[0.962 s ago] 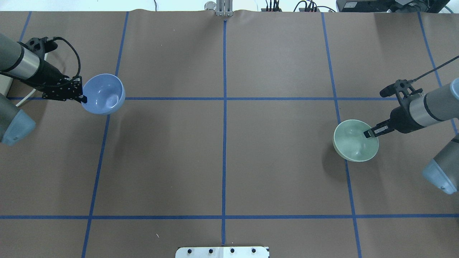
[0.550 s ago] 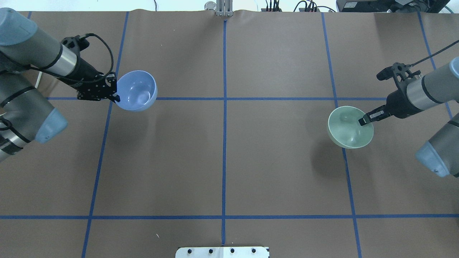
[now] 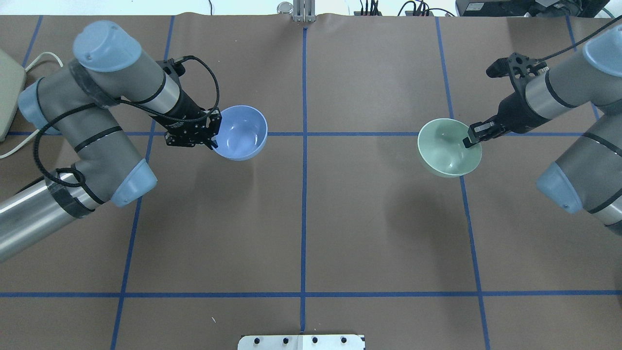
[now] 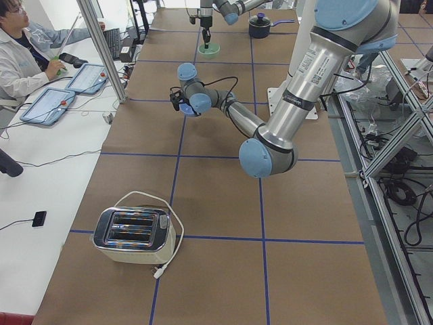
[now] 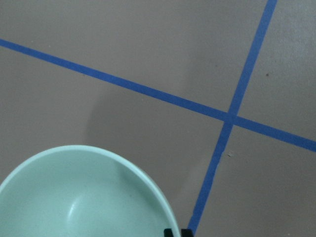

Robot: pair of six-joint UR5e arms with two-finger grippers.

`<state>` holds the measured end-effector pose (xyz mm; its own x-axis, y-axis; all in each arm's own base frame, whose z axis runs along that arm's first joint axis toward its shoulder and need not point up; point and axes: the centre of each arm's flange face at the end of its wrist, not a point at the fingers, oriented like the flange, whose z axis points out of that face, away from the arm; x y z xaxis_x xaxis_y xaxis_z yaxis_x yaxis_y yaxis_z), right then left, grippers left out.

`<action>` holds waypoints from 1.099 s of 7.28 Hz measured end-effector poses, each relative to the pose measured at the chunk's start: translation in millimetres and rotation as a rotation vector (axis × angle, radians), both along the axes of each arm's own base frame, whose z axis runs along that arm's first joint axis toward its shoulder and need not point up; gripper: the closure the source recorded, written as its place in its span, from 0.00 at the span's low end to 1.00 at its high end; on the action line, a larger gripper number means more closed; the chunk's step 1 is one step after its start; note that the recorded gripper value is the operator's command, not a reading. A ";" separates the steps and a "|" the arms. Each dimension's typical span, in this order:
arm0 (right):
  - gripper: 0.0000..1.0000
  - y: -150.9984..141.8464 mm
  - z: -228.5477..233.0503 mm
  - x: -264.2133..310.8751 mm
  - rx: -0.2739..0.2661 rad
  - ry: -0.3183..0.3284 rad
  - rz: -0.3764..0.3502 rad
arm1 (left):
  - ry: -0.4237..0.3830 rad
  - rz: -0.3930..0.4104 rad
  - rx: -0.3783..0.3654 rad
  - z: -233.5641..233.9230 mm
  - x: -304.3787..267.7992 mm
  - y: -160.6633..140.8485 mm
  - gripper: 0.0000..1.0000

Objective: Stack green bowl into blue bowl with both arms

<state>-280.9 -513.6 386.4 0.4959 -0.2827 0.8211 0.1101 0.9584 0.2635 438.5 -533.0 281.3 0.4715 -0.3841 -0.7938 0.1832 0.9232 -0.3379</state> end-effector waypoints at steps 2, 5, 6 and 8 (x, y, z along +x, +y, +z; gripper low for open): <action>0.86 -11.7 -55.1 -19.0 -0.048 -0.009 0.025 | -0.015 0.003 -0.007 -24.4 35.0 17.9 1.00; 0.86 -4.6 -104.0 -61.5 -0.107 -0.027 0.048 | -0.033 0.002 0.002 -40.3 81.9 50.7 1.00; 0.85 -0.6 -120.1 -78.8 -0.116 -0.022 0.057 | -0.031 0.004 0.005 -45.3 88.0 54.4 1.00; 0.85 3.9 -145.1 -98.6 -0.129 -0.020 0.070 | -0.029 0.004 -0.005 -53.8 103.3 61.1 1.00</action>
